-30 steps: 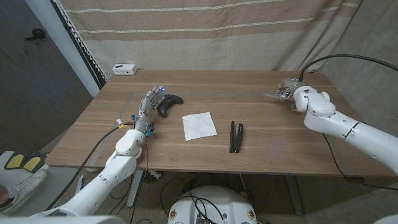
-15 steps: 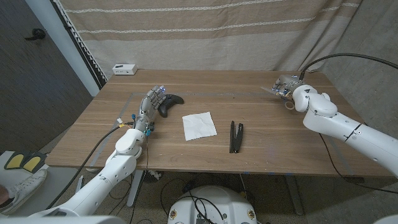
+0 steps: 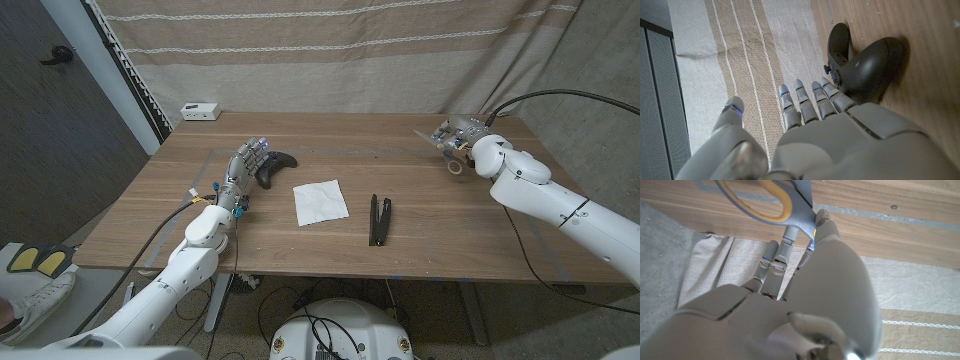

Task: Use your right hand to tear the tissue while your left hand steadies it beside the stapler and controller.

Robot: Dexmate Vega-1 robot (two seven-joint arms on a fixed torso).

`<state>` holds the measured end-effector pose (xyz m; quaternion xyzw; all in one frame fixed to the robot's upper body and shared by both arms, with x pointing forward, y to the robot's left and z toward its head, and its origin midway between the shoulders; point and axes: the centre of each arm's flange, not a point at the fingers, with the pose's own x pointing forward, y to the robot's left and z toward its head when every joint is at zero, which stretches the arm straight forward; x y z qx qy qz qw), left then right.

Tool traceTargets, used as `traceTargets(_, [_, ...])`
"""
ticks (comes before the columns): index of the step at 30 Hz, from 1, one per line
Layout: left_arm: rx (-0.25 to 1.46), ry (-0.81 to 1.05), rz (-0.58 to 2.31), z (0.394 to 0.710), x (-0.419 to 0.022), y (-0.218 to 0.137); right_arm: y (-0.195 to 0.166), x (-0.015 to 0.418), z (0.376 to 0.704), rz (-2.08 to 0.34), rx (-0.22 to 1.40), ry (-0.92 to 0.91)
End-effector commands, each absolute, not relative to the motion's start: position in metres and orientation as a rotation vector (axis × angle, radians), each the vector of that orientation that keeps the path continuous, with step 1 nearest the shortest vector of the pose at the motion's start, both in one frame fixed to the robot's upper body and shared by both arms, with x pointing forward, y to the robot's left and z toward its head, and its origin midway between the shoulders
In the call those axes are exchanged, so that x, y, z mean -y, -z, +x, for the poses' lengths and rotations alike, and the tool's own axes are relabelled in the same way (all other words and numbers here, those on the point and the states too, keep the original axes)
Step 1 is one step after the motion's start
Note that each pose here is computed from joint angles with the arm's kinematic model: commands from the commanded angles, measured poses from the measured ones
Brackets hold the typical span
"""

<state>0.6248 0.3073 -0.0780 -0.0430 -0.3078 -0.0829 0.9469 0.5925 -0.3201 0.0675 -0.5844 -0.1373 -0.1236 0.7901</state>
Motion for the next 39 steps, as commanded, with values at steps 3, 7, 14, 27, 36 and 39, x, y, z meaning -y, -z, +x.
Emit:
traceTargets(3, [0.629, 0.175, -0.103, 0.623, -0.311, 0.075, -0.072, 0.319, 0.587, -1.076, 0.357, 0.242])
traceTargets(7, [0.628, 0.200, -0.130, 0.621, -0.313, 0.071, -0.073, 0.316, 0.584, -1.014, 0.365, 0.239])
traceTargets(14, [0.634, 0.217, -0.083, 0.616, -0.319, 0.058, -0.074, 0.310, 0.584, -0.953, 0.387, 0.222])
traceTargets(27, [0.634, 0.232, -0.088, 0.611, -0.305, 0.053, -0.077, 0.319, 0.571, -0.756, 0.501, 0.165])
traceTargets(36, [0.640, 0.226, -0.086, 0.591, -0.306, 0.049, -0.068, 0.318, 0.568, -0.582, 0.544, 0.107])
traceTargets(39, [0.629, 0.225, -0.094, 0.588, -0.309, 0.049, -0.067, 0.318, 0.565, -0.544, 0.563, 0.090])
